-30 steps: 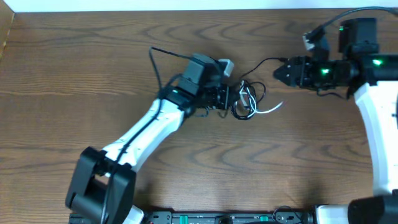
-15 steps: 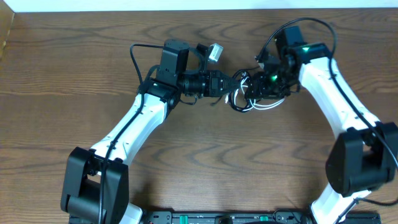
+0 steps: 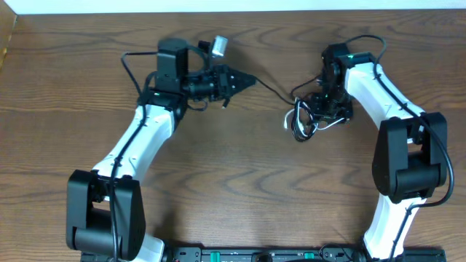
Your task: Untangle cables
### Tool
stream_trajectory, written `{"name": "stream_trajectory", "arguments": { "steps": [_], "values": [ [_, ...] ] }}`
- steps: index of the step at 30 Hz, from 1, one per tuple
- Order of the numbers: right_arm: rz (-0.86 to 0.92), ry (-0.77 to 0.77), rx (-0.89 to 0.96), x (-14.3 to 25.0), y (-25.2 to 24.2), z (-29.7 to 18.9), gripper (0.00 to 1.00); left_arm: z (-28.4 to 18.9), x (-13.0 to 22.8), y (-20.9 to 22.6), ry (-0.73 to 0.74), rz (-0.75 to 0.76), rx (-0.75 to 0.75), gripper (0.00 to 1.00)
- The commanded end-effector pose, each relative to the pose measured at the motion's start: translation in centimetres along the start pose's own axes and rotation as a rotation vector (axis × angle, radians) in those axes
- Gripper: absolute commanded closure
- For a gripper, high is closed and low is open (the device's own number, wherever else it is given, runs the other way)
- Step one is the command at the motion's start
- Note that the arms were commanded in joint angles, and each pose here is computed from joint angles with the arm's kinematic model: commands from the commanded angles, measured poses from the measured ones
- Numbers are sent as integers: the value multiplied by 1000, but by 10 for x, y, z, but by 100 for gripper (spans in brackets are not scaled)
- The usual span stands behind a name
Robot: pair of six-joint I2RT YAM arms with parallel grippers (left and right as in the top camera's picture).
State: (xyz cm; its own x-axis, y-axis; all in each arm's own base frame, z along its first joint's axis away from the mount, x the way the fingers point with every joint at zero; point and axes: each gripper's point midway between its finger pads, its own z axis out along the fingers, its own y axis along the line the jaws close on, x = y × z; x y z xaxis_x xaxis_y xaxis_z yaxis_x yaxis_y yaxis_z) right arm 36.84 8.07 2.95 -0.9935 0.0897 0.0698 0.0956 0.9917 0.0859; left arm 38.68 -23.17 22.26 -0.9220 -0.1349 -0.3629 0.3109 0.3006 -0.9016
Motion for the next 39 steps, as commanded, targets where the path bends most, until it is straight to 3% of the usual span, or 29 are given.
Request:
{"name": "stream_trajectory", "arguments": {
  "steps": [1, 5, 11, 12, 14, 17, 26, 27, 30, 35, 38, 39],
  "values": [
    [-22, -11, 17, 0, -3, -4, 63, -16, -11, -8, -30, 62, 13, 93],
    [-78, -4, -72, 1, 16, -4, 62, -9, 6, 17, 2, 30, -105, 93],
    [-112, -3, -93, 4, 26, -4, 59, -10, 26, 68, -5, -74, -401, 87],
    [-132, -3, -117, 4, 30, -4, 59, -11, 27, 72, -9, -79, -426, 83],
    [-164, -11, -185, 3, 42, -7, 60, -15, 28, 81, -20, -90, -485, 62],
    [-183, -45, -260, -2, 56, -16, 60, -17, 30, 88, -22, -100, -527, 51],
    [-205, -106, -336, -12, 71, -29, 49, -19, 44, 129, -69, -22, -844, 47],
    [-210, -120, -339, -15, 72, -30, 46, -17, 41, 136, -92, 12, -903, 47],
    [-213, -134, -343, -18, 73, -30, 41, -4, 45, 143, -80, 37, -913, 47],
    [-214, -135, -342, -18, 73, -30, 24, 14, 67, 168, -2, 20, -938, 47],
    [-214, -134, -342, -18, 74, -30, 3, 16, 76, 178, 33, 3, -954, 47],
    [-216, -134, -342, -17, 74, -30, 1, 16, 79, 180, 41, -2, -960, 47]
  ]
}}
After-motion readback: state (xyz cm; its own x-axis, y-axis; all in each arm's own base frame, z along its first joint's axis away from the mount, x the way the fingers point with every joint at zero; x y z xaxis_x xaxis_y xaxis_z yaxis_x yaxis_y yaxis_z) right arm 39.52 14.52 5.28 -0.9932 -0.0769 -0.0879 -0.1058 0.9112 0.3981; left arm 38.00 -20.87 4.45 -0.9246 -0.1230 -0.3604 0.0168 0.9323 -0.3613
